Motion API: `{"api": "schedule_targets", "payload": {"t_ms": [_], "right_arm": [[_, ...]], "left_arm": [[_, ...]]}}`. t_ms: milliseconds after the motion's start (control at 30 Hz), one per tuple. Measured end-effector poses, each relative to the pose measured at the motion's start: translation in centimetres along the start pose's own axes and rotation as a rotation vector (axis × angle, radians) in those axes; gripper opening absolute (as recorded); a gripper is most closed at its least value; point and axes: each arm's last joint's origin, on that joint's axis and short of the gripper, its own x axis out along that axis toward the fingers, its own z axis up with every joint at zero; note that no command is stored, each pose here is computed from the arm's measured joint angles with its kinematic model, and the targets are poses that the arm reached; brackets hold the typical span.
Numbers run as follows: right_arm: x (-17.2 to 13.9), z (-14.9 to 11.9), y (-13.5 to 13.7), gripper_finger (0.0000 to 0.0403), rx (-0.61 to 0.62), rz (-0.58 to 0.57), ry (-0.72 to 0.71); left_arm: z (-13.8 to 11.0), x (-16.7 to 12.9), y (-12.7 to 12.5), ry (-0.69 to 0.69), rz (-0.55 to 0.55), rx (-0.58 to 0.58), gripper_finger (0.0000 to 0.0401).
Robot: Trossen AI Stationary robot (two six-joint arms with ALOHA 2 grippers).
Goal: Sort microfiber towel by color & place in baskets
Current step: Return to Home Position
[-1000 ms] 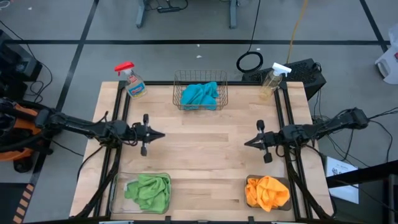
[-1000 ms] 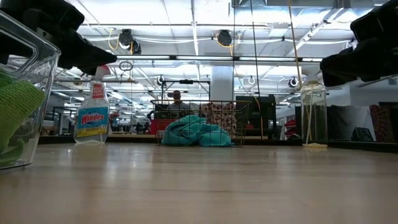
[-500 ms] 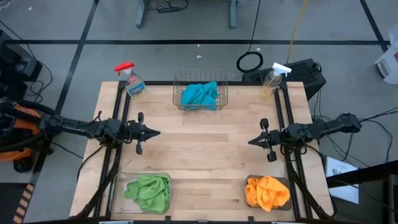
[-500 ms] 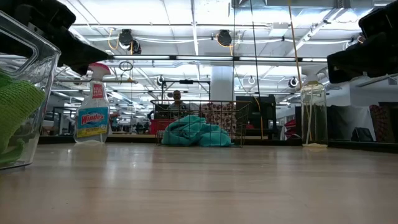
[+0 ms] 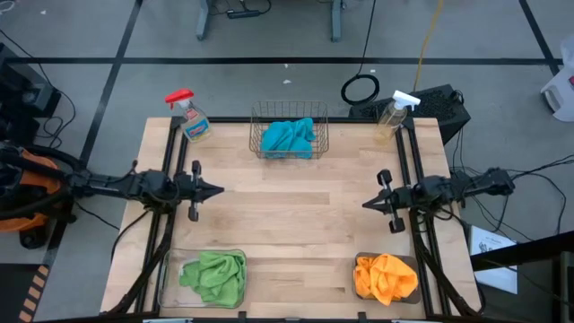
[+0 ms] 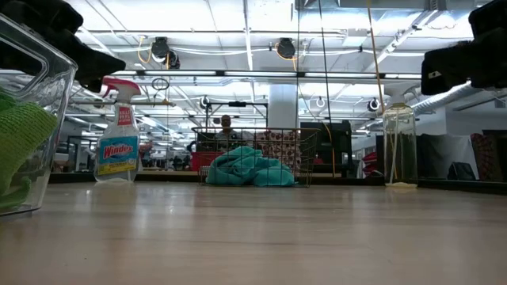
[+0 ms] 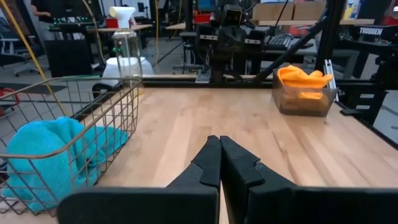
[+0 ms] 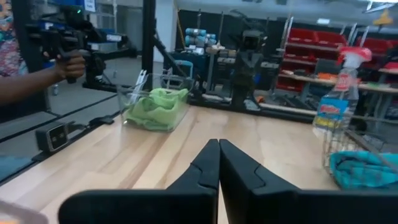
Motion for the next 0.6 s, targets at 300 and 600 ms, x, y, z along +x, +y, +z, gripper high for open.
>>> {"api": "schedule_targets", "payload": {"t_ms": [300,600], "right_arm": [[-0.08,0.11,-0.66,0.0,-0.027,-0.041,-0.016],[-0.09,0.04,-0.95,0.0,0.0,-0.026,-0.012]], "left_arm": [[-0.29,-0.66,0.14,0.008,0.012,0.009,0.0004],[-0.47,-0.22,0.09,-0.095,0.021,0.046,0.0004]]}}
